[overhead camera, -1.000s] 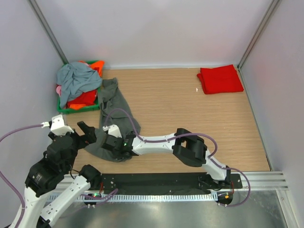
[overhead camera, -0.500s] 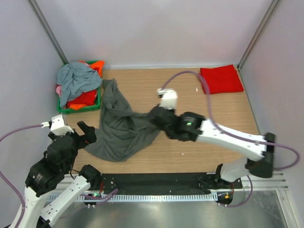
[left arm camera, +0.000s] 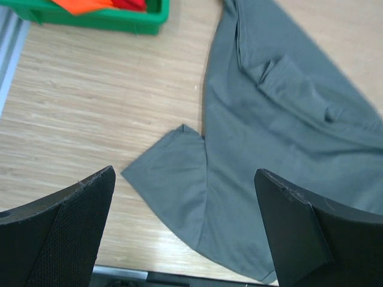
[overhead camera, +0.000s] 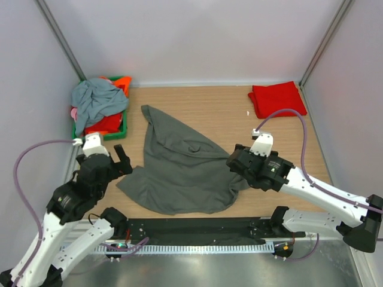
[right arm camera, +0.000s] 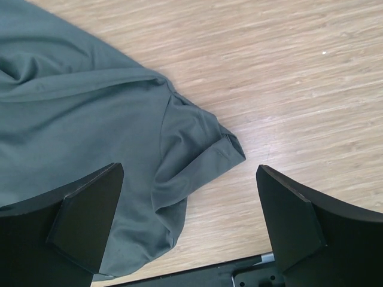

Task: Fold and stack the t-shirts
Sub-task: Move the tshirt to the center of the board, then flatten the tshirt out

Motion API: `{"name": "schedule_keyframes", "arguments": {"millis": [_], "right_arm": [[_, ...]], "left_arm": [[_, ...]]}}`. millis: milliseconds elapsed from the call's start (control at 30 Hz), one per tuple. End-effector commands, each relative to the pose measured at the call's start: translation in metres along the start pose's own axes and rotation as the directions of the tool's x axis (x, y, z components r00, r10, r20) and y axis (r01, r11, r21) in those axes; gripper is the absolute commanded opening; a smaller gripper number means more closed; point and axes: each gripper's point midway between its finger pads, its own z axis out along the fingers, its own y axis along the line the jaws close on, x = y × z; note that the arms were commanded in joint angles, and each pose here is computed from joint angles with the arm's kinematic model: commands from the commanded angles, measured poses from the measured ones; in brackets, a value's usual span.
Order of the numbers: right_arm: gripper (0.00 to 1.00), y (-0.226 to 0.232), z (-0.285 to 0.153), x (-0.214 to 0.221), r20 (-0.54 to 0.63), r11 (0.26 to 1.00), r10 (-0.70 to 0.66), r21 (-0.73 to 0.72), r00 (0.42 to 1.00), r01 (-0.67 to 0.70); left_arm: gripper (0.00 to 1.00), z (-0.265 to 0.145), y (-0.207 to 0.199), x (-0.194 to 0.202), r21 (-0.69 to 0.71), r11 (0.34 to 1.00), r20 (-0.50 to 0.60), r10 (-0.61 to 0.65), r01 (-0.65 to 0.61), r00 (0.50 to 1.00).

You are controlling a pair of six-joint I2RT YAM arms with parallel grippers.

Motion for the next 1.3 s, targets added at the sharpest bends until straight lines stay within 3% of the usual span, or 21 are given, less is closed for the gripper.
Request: {"name": "schedule_keyframes", "arguments": {"millis": [0,100,167,200,333,433,467,600,733,900,1067,1200,1267], "right_arm": [[1.00,0.015,-0.003,-0.009,0.006,0.998,0.058,-0.037,0.998,-0.058],[1.00,0.038,0.004,0.005,-0.035,0.988,0.069,-0.133,0.997,-0.073],[1.00,0.077,0.000,0.033,-0.150,0.946,-0.013,-0.322,0.989,-0.036],[1.00,0.084,0.001,0.031,-0.137,0.937,0.009,-0.344,0.990,-0.056],[1.00,0.129,0.007,0.056,-0.192,0.879,-0.151,-0.474,0.970,0.043],[1.00,0.165,0.008,0.041,-0.162,0.851,-0.209,-0.517,0.964,0.098],[1.00,0.174,0.026,0.050,-0.164,0.846,-0.291,-0.504,0.943,0.173],[1.00,0.229,0.045,0.008,-0.139,0.822,-0.326,-0.530,0.935,0.208],[0.97,0.252,0.089,-0.010,-0.214,0.829,-0.296,-0.542,0.931,0.139],[0.88,0.287,0.110,-0.019,-0.224,0.771,-0.309,-0.628,0.924,0.106],[0.88,0.314,0.131,-0.006,-0.234,0.730,-0.379,-0.670,0.896,0.134],[0.87,0.330,0.142,0.003,-0.251,0.712,-0.413,-0.688,0.875,0.139],[0.81,0.332,0.149,0.010,-0.262,0.712,-0.427,-0.687,0.865,0.143]], "left_arm": [[1.00,0.015,-0.024,0.009,0.014,1.000,-0.115,0.024,-0.023,0.993],[1.00,0.035,-0.039,0.043,-0.010,0.998,-0.295,0.060,-0.066,0.954],[0.97,0.043,-0.046,0.063,-0.024,0.999,-0.363,0.030,-0.041,0.931],[0.97,0.044,-0.046,0.067,-0.031,0.999,-0.374,0.015,-0.029,0.927],[0.94,0.039,-0.054,0.077,-0.013,0.994,-0.380,-0.107,0.110,0.919],[0.91,0.033,-0.052,0.093,-0.011,0.987,-0.415,-0.150,0.160,0.898],[0.91,0.030,-0.050,0.093,-0.011,0.986,-0.414,-0.158,0.169,0.896],[0.91,0.021,-0.049,0.089,0.003,0.980,-0.399,-0.183,0.201,0.899],[0.90,-0.001,-0.035,0.076,-0.001,0.990,-0.405,-0.126,0.138,0.905],[0.98,-0.014,-0.015,0.029,0.023,0.998,-0.227,-0.045,0.052,0.973],[0.97,-0.008,-0.043,0.035,0.186,0.977,-0.205,-0.064,0.103,0.977],[0.97,-0.008,-0.036,0.026,0.157,0.981,-0.160,-0.088,0.114,0.983],[0.96,-0.010,-0.038,0.026,0.181,0.977,-0.155,-0.089,0.117,0.984]]}}
